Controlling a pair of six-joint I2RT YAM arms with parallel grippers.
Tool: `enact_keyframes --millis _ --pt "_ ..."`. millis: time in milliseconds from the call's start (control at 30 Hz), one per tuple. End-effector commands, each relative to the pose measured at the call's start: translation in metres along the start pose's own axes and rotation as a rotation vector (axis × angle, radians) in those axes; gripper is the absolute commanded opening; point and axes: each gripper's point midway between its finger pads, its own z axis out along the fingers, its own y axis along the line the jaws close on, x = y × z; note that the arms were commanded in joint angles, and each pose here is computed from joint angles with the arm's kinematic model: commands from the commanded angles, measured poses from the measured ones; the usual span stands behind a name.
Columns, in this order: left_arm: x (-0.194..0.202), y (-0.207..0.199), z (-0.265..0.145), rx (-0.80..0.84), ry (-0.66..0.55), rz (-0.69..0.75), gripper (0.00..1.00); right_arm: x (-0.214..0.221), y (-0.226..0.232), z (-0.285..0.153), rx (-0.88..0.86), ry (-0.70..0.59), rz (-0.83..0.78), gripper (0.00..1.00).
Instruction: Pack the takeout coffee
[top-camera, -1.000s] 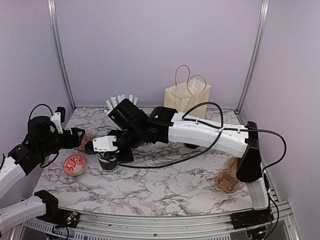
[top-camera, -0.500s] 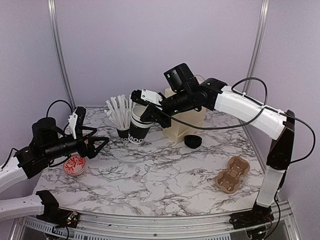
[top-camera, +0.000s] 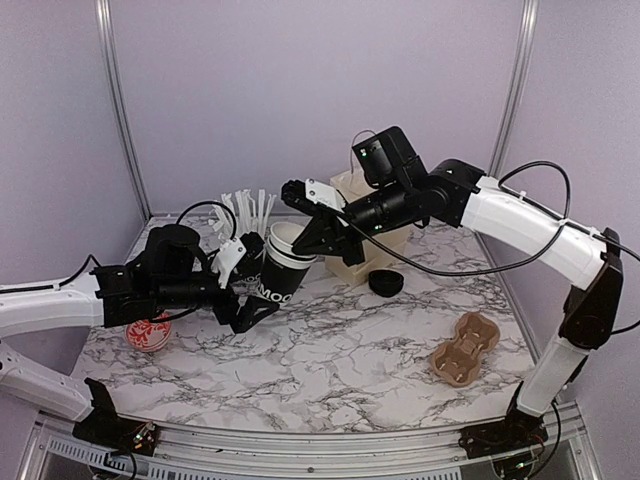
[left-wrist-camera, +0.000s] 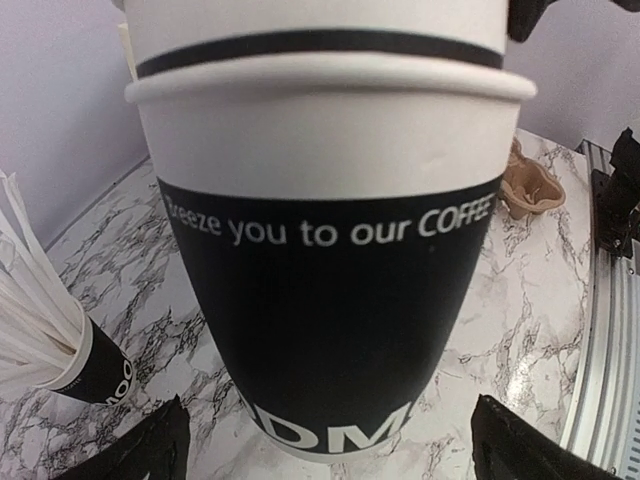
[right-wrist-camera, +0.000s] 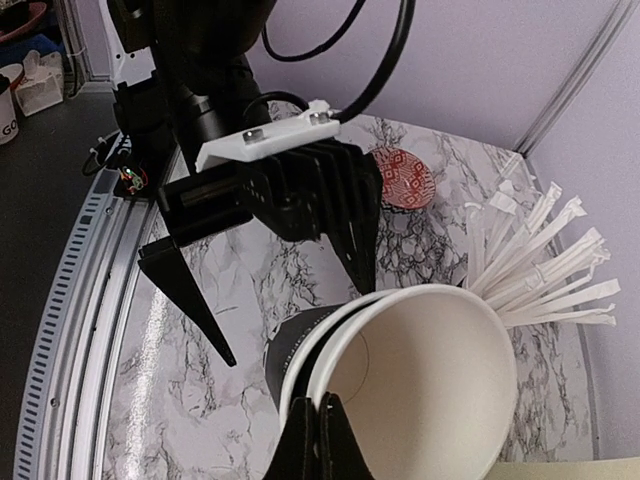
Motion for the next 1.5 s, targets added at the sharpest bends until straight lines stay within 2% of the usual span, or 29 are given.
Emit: enact_keyframes --millis 0,167,433,533,1033,1267,1467 --pt "-0.021 0.001 0.009 -0.021 -0.062 0.053 0.98 -0.018 0.011 -0.013 -0.027 -0.068 -0.016 0.00" --pt "-0.020 -0.011 0.016 0.041 -0.063 0.075 0.88 -0.020 0.012 -0.016 -0.028 -0.075 -0.015 0.00" --pt "-0.011 -0.023 0.020 0.101 -0.027 0.094 0.67 -0.022 0.012 -0.017 -0.032 -0.082 -0.011 0.00" --pt "-0.009 -0.025 0.021 0.117 -0.015 0.087 0.62 -0.023 0.011 -0.019 -0.022 -0.081 -0.014 0.00" --pt "0.026 -0.027 0.018 0.120 0.076 0.046 0.60 -0.059 -0.008 -0.078 0.115 -0.121 -0.119 0.00" --pt "0.034 -0.034 0.014 0.161 0.115 0.048 0.60 -0.073 0.004 -0.115 -0.001 -0.219 -0.154 0.00" --pt "0.034 -0.035 0.004 0.156 0.114 0.045 0.60 -0.072 0.000 -0.135 0.060 -0.215 -0.188 0.00"
